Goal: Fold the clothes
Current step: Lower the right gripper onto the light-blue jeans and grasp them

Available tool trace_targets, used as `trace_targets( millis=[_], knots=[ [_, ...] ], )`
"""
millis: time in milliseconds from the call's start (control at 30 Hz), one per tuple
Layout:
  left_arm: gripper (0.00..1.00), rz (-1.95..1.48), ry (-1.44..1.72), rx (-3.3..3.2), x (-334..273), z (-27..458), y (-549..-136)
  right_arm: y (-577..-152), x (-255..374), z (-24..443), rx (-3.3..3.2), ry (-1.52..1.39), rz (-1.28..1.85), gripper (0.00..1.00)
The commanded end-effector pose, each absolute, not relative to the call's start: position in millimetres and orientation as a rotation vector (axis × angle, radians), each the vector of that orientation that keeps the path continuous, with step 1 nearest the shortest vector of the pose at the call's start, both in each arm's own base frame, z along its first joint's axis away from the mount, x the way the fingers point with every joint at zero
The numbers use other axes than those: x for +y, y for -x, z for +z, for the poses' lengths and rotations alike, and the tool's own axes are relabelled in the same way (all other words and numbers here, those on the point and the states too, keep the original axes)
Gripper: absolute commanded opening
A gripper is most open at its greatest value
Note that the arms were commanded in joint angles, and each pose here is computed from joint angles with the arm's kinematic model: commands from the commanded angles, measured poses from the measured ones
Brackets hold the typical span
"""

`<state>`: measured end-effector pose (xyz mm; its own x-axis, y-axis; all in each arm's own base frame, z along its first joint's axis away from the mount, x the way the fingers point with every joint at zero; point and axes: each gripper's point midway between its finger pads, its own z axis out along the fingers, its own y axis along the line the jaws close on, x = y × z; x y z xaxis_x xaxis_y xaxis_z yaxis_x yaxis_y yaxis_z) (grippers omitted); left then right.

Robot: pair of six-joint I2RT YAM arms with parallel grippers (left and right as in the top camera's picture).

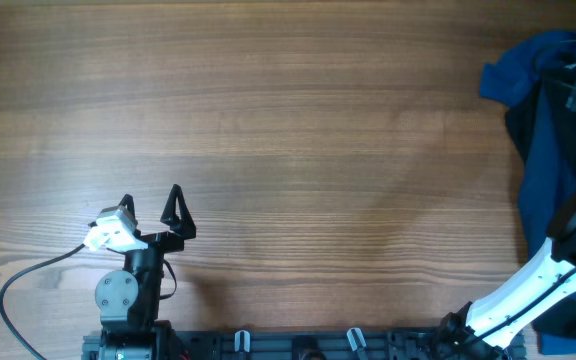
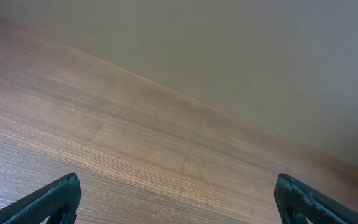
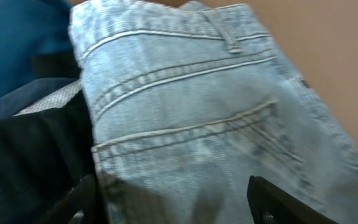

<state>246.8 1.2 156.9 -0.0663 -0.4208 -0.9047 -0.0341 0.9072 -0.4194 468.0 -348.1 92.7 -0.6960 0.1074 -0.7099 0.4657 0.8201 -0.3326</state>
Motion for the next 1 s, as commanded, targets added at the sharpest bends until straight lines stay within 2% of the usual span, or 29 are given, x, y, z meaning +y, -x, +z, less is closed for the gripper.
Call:
trace_targets(
  millis=[0, 333, 467, 600, 733, 833, 933, 967],
  knots=[
    [1.0, -0.33, 0.367, 1.625, 2, 154, -247, -480, -338, 87, 2.277, -0.395, -0.559, 0.79],
    [1.0, -0.33, 0.367, 1.625, 2, 154, -247, -471, -344, 55, 2.344, -0.409, -0.588, 0.78],
    [1.0, -0.33, 0.367, 1.625, 2, 154, -247, -470, -354, 65, 2.311, -0.424, -0.669, 0.74],
    [1.0, -0.33, 0.367, 1.625, 2, 154, -247, -469, -357, 73, 2.296, -0.432, -0.692, 0.63],
    [1.0, -0.33, 0.367, 1.625, 2, 154, -247, -469, -357, 73, 2.295, -0.433, -0.691, 0.38],
    [1.0, -0.33, 0.367, 1.625, 2, 154, -247, -471, -356, 79, 2.285, -0.429, -0.692, 0.31],
    [1.0, -0.33, 0.367, 1.625, 2, 154, -247, -472, -355, 91, 2.263, -0.426, -0.697, 0.3],
    [1.0, -0.33, 0.367, 1.625, 2, 154, -247, -472, -355, 97, 2.252, -0.427, -0.7, 0.23]
  ],
)
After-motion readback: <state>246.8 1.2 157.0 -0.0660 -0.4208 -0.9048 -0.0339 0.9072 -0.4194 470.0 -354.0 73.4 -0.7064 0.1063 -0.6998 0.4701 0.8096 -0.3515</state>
